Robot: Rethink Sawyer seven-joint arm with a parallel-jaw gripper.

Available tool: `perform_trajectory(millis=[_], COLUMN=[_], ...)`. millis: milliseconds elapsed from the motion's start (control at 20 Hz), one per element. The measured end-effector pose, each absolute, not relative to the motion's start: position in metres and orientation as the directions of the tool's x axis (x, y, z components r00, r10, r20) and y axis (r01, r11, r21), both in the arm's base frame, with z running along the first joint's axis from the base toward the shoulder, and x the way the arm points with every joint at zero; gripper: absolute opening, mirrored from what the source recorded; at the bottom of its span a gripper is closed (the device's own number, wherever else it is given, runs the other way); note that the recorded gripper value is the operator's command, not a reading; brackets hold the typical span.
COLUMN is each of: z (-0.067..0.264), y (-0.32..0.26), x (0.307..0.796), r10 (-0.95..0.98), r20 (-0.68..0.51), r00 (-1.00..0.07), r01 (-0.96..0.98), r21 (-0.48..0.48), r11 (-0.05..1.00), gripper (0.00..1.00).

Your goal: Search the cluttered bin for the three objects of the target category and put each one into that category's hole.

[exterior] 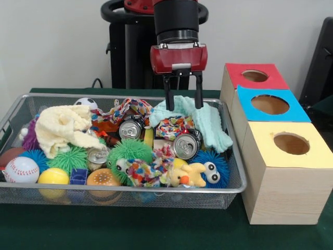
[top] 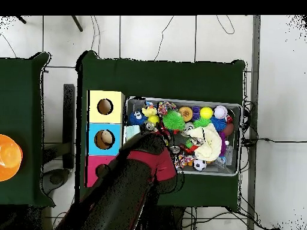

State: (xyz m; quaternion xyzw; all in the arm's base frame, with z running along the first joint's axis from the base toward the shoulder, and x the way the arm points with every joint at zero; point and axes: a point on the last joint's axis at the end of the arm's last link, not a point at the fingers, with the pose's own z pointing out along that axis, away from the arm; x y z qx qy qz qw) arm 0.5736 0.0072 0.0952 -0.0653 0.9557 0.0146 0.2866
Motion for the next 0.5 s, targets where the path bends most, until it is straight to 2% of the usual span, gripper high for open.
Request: perform_trajectory(millis=[250,500], z=[0.099,0.105], y=[-0.021,-0.073], x=[0.566,0.554], r10=[-0.17,-0.199], r20=[-0.513,-0.461], r00=[-0.841,-0.865], r01=[-0.156,-0.151], r21=[-0.07,-0.138], r11=[0.985,0.979], gripper=[1.0,1.0])
